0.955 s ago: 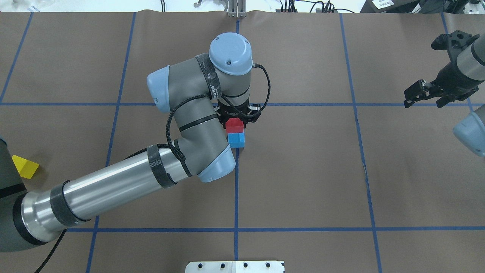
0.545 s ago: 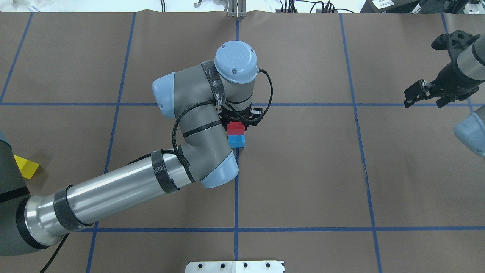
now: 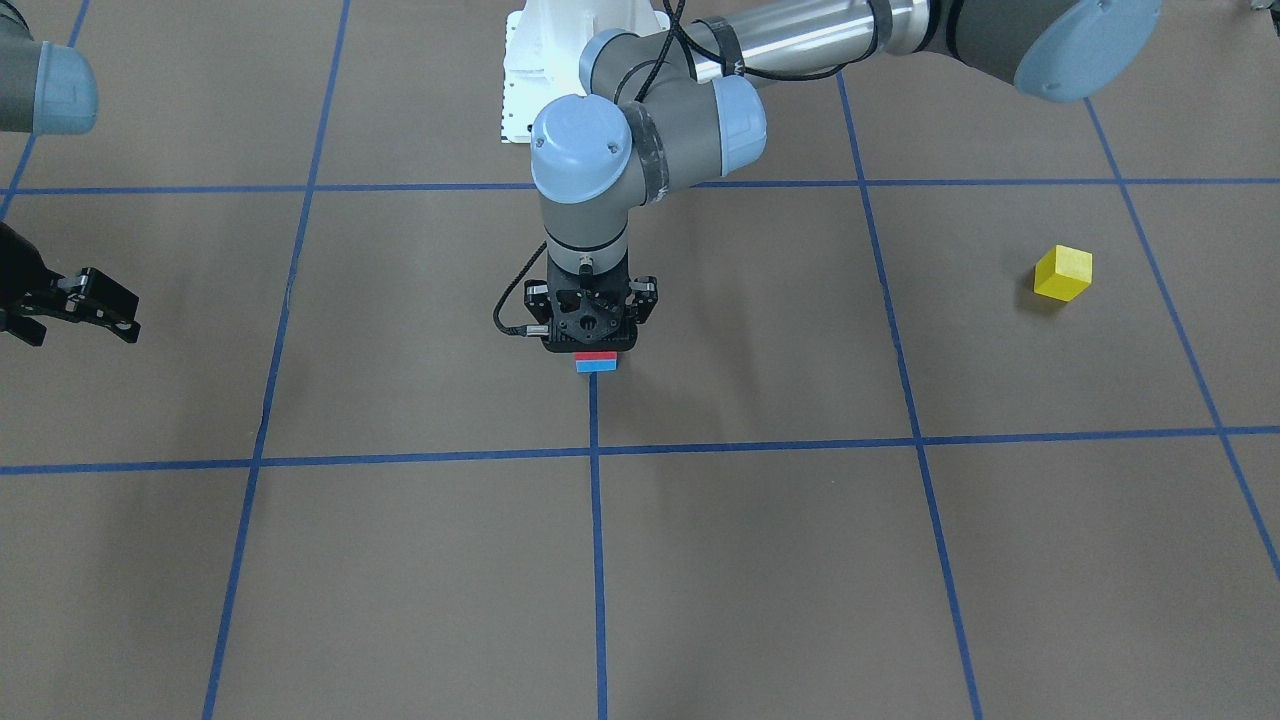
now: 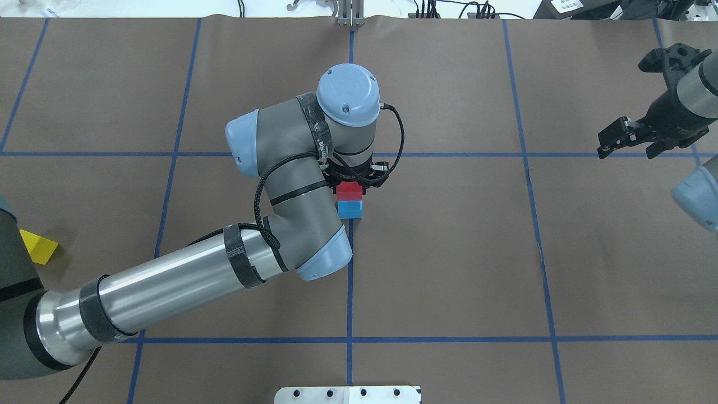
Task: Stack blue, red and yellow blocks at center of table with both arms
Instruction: 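Lower the red cube onto the blue cube with the left gripper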
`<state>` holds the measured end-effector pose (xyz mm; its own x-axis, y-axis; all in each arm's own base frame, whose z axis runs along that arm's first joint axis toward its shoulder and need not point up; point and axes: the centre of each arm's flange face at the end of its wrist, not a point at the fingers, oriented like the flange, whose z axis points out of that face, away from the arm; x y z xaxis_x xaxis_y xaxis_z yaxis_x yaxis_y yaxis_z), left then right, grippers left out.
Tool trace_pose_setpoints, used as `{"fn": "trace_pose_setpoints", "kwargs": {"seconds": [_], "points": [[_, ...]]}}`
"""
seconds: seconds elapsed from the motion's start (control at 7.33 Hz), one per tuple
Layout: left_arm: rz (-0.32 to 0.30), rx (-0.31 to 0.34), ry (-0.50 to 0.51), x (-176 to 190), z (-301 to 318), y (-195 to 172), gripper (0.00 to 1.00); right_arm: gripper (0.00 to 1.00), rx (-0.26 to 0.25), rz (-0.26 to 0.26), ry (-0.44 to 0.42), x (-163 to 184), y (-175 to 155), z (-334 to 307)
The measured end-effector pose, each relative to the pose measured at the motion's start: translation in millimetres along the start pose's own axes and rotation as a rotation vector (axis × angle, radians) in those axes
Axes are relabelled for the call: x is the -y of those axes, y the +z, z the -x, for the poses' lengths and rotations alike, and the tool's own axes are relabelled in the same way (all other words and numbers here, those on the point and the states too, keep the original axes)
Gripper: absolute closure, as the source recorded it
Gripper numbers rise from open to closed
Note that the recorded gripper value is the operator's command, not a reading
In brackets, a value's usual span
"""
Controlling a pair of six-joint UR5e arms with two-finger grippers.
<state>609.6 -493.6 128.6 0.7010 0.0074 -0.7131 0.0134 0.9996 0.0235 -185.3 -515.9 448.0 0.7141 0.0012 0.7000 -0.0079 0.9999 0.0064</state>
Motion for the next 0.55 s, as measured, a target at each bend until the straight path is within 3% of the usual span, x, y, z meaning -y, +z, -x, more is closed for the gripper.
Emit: {"fn": "trace_pose_setpoints", "kwargs": {"seconds": [0.55], "points": [[0.01,0.007,0.005,-6.0,1.0,8.6,1.0,0.0,0.0,0.0,0.0,-0.2,0.1,0.4]]}}
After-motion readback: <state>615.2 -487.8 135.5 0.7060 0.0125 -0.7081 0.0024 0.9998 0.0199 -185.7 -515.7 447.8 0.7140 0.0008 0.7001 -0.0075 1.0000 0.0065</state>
